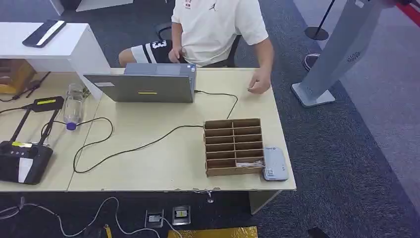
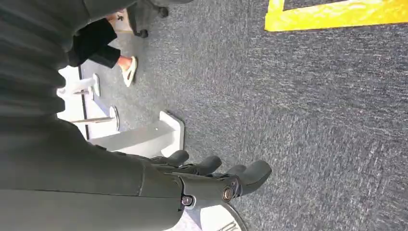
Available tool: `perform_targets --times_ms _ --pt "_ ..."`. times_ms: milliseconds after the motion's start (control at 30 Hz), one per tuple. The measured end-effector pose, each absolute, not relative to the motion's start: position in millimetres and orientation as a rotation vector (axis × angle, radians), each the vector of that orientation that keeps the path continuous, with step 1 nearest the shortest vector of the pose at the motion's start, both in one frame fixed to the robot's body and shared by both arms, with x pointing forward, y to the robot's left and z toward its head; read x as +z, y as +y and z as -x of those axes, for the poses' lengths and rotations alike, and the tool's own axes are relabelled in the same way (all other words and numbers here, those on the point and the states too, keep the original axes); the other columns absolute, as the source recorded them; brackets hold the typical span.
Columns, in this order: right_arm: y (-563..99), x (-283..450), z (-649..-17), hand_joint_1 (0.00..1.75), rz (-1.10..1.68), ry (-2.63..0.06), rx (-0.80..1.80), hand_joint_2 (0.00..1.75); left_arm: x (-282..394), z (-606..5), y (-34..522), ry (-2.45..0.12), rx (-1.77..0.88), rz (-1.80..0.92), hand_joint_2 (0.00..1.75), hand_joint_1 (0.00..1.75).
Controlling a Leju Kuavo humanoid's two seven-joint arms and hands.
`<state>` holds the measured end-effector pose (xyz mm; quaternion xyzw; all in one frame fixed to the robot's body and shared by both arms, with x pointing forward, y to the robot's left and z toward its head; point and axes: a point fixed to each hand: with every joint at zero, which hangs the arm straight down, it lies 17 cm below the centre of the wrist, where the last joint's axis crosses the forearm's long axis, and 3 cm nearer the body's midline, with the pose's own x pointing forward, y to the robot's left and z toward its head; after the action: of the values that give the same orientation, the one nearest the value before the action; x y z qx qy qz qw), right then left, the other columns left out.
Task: Pass the card to the sensor for recognition and then transmit it.
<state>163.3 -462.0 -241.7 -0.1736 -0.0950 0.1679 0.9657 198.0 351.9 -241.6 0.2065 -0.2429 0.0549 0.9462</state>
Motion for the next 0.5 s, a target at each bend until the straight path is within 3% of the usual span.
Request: perform_targets --times_ms 233,300,400,500 --pt "-467 -240 -168 0.0 0.375 -0.212 0.317 1.75 -242 -197 356 -0.49 0.128 -0.425 0.0 0.0" --pt "-472 -237 -174 0.0 0.4 -0.233 0.254 1.75 -250 -177 361 -0.373 0.245 -0.412 0.0 0.0" --pt "-488 -227 -193 0.0 0.47 -0.313 -0.031 1.75 -263 -124 359 -0.026 0.564 -0.345 0.0 0.0" --pt "-522 -211 -199 0.0 0.562 -0.414 -0.447 1.75 -264 -106 368 0.044 0.668 -0.354 0.0 0.0"
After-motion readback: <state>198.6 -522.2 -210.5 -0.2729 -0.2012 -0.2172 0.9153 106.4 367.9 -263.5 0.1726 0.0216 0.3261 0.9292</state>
